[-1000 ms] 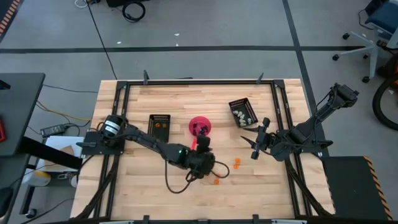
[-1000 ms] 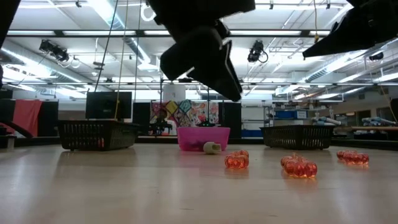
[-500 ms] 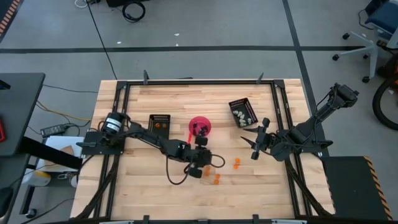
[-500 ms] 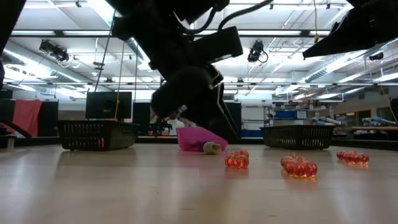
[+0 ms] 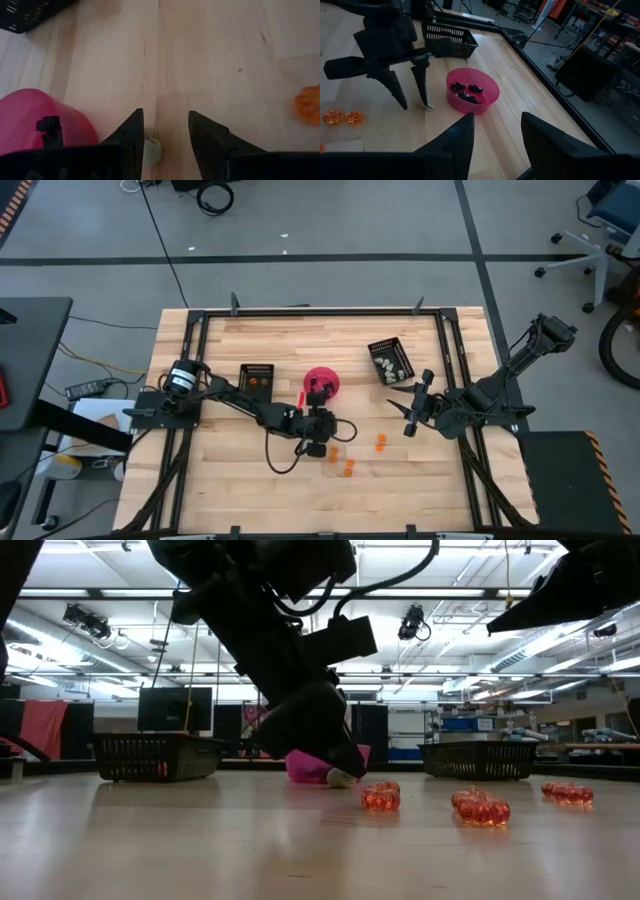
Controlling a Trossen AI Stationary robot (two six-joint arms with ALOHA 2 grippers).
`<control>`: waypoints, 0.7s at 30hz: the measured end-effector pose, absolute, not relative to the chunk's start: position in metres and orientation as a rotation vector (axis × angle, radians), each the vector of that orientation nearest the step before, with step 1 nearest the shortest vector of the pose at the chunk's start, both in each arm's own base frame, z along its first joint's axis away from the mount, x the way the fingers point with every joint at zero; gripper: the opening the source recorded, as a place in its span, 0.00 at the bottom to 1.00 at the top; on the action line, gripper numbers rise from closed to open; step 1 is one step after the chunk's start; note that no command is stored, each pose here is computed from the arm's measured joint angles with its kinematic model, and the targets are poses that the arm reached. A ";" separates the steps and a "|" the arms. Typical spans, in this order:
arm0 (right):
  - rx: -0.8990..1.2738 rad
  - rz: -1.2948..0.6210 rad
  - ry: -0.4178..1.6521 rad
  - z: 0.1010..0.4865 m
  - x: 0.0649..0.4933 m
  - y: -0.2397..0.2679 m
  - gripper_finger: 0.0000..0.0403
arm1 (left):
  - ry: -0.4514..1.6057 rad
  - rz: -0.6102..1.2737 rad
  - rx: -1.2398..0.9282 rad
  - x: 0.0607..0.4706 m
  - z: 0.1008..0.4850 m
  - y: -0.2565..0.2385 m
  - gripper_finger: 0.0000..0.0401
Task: Sort Halloween decoration
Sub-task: Put the white skull toy into the right black bin
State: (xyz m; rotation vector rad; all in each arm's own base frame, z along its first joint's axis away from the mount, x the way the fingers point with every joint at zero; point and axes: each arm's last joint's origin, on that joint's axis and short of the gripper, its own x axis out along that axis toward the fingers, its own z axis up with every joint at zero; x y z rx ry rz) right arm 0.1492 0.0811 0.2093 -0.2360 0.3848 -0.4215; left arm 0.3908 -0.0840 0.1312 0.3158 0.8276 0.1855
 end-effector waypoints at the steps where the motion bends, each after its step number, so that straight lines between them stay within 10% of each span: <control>1: -0.236 -0.421 0.385 0.209 0.149 0.081 0.41 | 0.828 0.188 0.314 0.391 0.131 -0.084 0.31; 21: -0.235 -0.421 0.385 0.209 0.149 0.081 0.41 | 0.921 0.259 0.228 0.385 0.125 -0.073 0.31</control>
